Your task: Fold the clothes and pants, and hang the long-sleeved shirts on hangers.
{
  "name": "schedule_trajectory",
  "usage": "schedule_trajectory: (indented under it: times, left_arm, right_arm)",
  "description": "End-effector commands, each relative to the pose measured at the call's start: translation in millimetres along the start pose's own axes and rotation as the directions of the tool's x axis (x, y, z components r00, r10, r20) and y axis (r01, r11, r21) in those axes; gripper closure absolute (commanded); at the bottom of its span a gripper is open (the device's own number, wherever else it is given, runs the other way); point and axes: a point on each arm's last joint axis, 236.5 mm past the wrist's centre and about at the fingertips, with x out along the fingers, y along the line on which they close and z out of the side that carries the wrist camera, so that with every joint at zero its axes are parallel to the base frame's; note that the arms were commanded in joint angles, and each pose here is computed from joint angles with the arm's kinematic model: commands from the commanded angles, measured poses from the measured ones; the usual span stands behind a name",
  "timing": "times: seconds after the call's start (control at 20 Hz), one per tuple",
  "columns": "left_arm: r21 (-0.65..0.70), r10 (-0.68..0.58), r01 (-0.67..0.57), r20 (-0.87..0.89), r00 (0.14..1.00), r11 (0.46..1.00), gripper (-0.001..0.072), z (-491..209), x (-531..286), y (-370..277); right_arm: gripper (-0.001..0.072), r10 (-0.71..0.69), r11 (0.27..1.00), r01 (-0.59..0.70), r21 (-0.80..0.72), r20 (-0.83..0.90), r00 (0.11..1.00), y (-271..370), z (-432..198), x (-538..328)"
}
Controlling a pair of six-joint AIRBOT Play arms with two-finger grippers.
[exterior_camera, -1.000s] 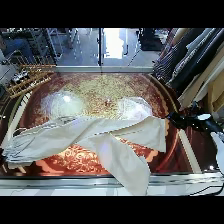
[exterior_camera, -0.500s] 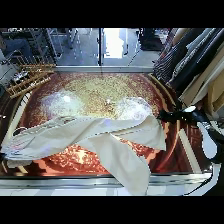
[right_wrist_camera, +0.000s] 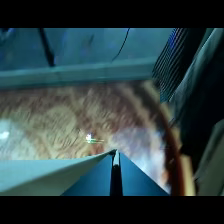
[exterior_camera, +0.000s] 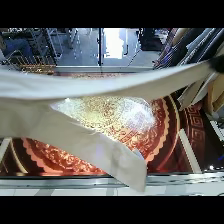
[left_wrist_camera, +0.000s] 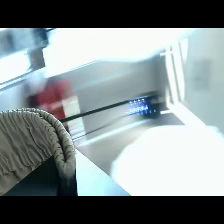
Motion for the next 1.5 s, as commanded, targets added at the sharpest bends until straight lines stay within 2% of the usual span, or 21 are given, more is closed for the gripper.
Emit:
schedule_trajectory:
  times: [0.0, 0.1, 0.15, 0.2, 0.3, 0.35, 0.4, 0.45, 0.5, 0.6, 0.7, 0.75, 0.85, 1.05, 1.15, 1.3, 1.35, 1.4, 1.45]
  left_arm:
    - [-0.044, -0.520, 0.534, 0.169, 0.837, 0.844, 0.0692, 48.9, -51.8, -199.7]
    - [-0.002, -0.631, 0.646, 0.216, 0.745, 0.763, 0.0692, 65.2, -90.3, -248.7]
    - [0.073, -0.639, 0.643, 0.237, 0.731, 0.762, 0.0692, 73.3, -103.6, -257.6]
    - [0.153, -0.616, 0.598, 0.258, 0.744, 0.787, 0.0692, 81.8, -109.8, -254.6]
    - [0.286, -0.448, 0.368, 0.305, 0.841, 0.885, 0.0692, 100.8, -99.4, -213.4]
    - [0.306, -0.304, 0.206, 0.318, 0.898, 0.929, 0.0692, 106.8, -86.0, -176.3]
    - [0.298, -0.145, 0.048, 0.311, 0.939, 0.953, 0.0692, 107.6, -74.3, -135.0]
    - [0.294, 0.044, -0.127, 0.274, 0.961, 0.947, 0.0691, 100.7, -62.5, -84.4]
    - [0.320, 0.221, -0.279, 0.207, 0.953, 0.905, 0.0691, 86.9, -55.6, -35.4]
    - [0.381, 0.503, -0.468, 0.011, 0.865, 0.797, 0.0691, 43.4, -52.9, 50.5]
    - [0.449, 0.693, -0.569, -0.181, 0.697, 0.689, 0.0691, -4.1, -58.0, 124.2]
    - [0.469, 0.736, -0.587, -0.250, 0.629, 0.660, 0.0691, -25.8, -56.0, 153.6]
    - [0.459, 0.736, -0.580, -0.335, 0.588, 0.673, 0.0692, -61.7, -33.0, 197.7]
    - [0.361, 0.724, -0.627, -0.323, 0.610, 0.690, 0.0693, -101.6, 35.0, 303.4]
    - [0.257, 0.735, -0.689, -0.274, 0.620, 0.677, 0.0692, -112.3, 62.4, 367.2]
    - [0.026, 0.684, -0.689, -0.147, 0.714, 0.725, 0.0693, -106.8, 99.0, 419.1]
    - [0.008, 0.677, -0.682, -0.118, 0.726, 0.732, 0.0692, -105.7, 105.4, 429.3]
    - [-0.009, 0.673, -0.676, -0.093, 0.734, 0.737, 0.0646, -101.3, 109.3, 434.2]
    - [0.006, 0.673, -0.675, -0.086, 0.735, 0.738, 0.0421, -98.9, 110.5, 434.0]
  right_arm:
    - [0.0700, -0.188, 0.961, 0.249, -0.121, 0.374, 0.908, 16.3, 103.5, -175.2]
    - [0.0701, -0.289, 0.907, 0.399, -0.134, 0.490, 0.822, 18.5, 120.8, -241.9]
    - [0.0701, -0.324, 0.883, 0.449, -0.139, 0.512, 0.795, 18.8, 122.3, -260.7]
    - [0.0701, -0.348, 0.861, 0.485, -0.156, 0.514, 0.784, 18.1, 120.4, -270.3]
    - [0.0701, -0.367, 0.852, 0.491, -0.178, 0.464, 0.806, 12.0, 108.9, -263.6]
    - [0.0701, -0.370, 0.863, 0.470, -0.184, 0.401, 0.838, 6.3, 95.5, -250.3]
    - [0.0701, -0.366, 0.884, 0.427, -0.189, 0.289, 0.885, -0.8, 71.9, -230.0]
    - [0.0700, -0.340, 0.913, 0.366, -0.182, 0.157, 0.927, -5.1, 42.6, -207.9]
    - [0.0700, -0.281, 0.947, 0.279, -0.157, 0.014, 0.960, -4.1, 8.0, -184.4]
    - [0.0701, -0.117, 0.993, 0.109, -0.053, -0.191, 0.974, 6.9, -54.3, -145.1]
    - [0.0701, -0.018, 0.998, 0.036, 0.054, -0.308, 0.951, 8.0, -108.6, -113.1]
    - [0.0702, 0.016, 0.995, 0.019, 0.094, -0.360, 0.933, 7.4, -137.0, -94.9]
    - [0.0702, 0.046, 0.989, 0.019, 0.149, -0.417, 0.908, 7.0, -187.0, -56.1]
    - [0.0703, -0.020, 0.970, 0.128, 0.207, -0.457, 0.889, -6.7, -279.2, 44.7]
    - [0.0704, -0.050, 0.951, 0.177, 0.252, -0.441, 0.896, -19.4, -307.8, 105.5]
    - [0.0703, -0.074, 0.898, 0.246, 0.364, -0.428, 0.901, -41.0, -333.4, 195.0]
    - [0.0702, -0.052, 0.887, 0.245, 0.392, -0.442, 0.896, -39.6, -338.9, 221.2]
    - [0.0698, -0.028, 0.884, 0.237, 0.404, -0.459, 0.888, -36.4, -340.7, 239.2]
    - [0.0622, 0.008, 0.890, 0.217, 0.402, -0.490, 0.872, -28.8, -341.7, 249.8]
